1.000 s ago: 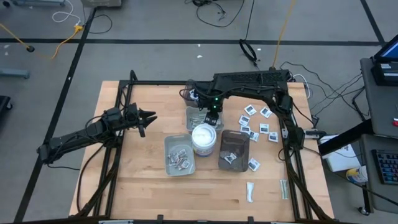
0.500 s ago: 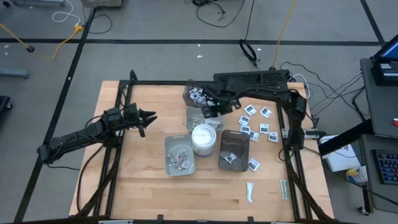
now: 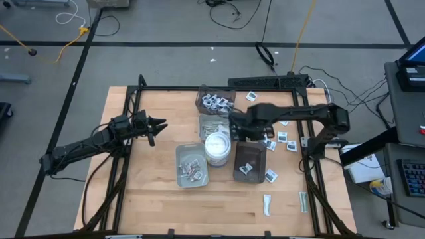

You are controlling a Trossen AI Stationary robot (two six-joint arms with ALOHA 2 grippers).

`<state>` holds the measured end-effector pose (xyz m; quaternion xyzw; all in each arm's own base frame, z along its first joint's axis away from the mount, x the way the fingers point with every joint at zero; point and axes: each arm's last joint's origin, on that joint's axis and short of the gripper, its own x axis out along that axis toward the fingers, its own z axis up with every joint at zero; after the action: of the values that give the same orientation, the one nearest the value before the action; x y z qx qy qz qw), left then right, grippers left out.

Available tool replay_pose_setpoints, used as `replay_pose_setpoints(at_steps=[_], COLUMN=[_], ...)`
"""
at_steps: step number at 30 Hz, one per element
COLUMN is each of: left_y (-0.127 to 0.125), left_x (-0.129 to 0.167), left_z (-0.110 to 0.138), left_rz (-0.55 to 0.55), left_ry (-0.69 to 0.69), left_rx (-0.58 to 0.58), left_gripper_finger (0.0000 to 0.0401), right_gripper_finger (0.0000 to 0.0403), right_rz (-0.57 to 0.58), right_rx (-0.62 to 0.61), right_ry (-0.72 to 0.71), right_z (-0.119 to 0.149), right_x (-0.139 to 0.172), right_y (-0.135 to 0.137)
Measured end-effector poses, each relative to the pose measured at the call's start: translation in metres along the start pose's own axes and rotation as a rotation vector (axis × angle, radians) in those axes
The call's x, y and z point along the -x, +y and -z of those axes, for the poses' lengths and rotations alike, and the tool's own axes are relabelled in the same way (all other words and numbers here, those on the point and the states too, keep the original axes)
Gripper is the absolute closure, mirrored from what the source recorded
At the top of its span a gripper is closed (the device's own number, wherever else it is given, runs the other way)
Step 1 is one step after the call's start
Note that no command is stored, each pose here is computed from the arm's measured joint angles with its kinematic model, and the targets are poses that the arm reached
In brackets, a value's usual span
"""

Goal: Pick & Place First Aid Supplies
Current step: Put the bandage into the top gray bin

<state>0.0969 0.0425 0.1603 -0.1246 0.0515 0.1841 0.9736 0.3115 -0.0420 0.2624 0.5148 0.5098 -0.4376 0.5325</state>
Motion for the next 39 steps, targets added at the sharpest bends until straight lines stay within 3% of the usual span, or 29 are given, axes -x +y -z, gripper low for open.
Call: replay_pose_setpoints(at_steps=[24, 34, 39], left_y=[0.0, 0.0, 0.0], left_x=[0.0, 0.0, 0.0], left_z=[0.0, 0.0, 0.0], left_rz=[0.0, 0.0, 0.0], left_ry=[0.0, 0.0, 0.0], left_rx=[0.0, 0.0, 0.0], left_gripper_finger=[0.0272, 0.0272, 0.0272], right_gripper_finger=[0.0232, 0.0232, 0.0232], right_rz=[0.048, 0.069, 0.009], right_rx=[-0.019, -0.028, -0.037], right_ry=[0.062, 0.069, 0.118], right_z=[0.194, 0.236, 0.246], right_x=[-0.006, -0.007, -0.028], right_y=[-0.044, -0.069, -0.071])
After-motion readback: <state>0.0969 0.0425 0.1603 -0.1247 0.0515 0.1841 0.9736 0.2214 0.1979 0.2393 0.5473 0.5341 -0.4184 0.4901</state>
